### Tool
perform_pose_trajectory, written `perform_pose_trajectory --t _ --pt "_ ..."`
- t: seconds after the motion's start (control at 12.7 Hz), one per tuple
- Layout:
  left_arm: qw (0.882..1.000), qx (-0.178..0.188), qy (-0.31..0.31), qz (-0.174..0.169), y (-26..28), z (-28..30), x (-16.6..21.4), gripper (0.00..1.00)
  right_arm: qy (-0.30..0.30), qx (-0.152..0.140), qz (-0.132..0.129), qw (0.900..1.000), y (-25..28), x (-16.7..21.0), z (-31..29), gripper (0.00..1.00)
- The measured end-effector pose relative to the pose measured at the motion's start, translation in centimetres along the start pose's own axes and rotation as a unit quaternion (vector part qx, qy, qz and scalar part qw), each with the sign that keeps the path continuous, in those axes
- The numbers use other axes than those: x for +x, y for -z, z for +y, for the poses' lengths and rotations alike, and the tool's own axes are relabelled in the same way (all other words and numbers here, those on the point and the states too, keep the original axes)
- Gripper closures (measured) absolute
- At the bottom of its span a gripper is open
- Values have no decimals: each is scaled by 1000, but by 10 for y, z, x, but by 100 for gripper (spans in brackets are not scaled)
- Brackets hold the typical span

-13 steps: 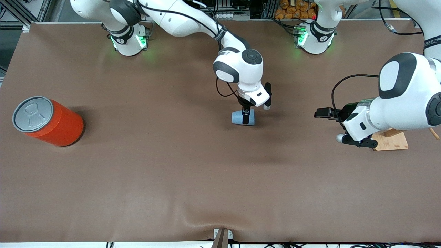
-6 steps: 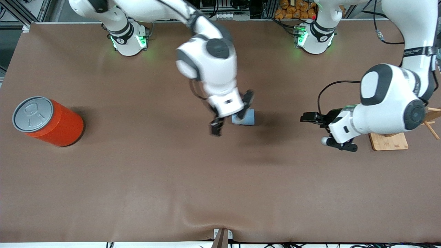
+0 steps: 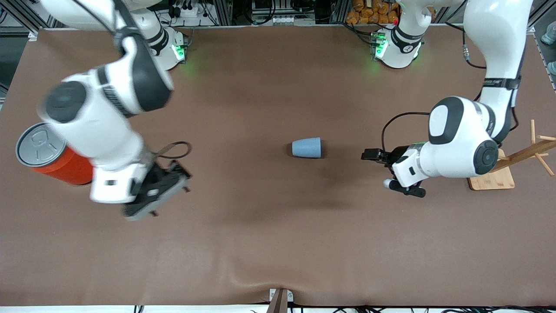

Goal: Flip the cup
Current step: 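Withdraw the right gripper while the left gripper approaches the cup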

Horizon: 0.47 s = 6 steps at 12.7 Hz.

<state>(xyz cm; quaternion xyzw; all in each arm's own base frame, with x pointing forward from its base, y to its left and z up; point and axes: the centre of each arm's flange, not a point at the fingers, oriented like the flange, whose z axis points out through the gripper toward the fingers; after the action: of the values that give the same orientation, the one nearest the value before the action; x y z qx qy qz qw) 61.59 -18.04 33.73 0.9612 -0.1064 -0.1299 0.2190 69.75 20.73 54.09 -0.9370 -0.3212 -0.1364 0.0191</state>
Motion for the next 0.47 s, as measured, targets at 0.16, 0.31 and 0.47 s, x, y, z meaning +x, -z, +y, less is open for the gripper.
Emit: perform_pose_trajectory --t 0.16,0.31,0.47 --pt "1000 -28 -6 -8 -23 -8 2 0 -59 32 6 998 27 -33 60 0" --pt "999 -46 3 -18 -38 -12 0 0 -119 37 -2 992 53 -66 103 0" --pt "996 -85 23 -24 -51 -14 -4 0 -238 34 -37 970 76 -89 113 0"
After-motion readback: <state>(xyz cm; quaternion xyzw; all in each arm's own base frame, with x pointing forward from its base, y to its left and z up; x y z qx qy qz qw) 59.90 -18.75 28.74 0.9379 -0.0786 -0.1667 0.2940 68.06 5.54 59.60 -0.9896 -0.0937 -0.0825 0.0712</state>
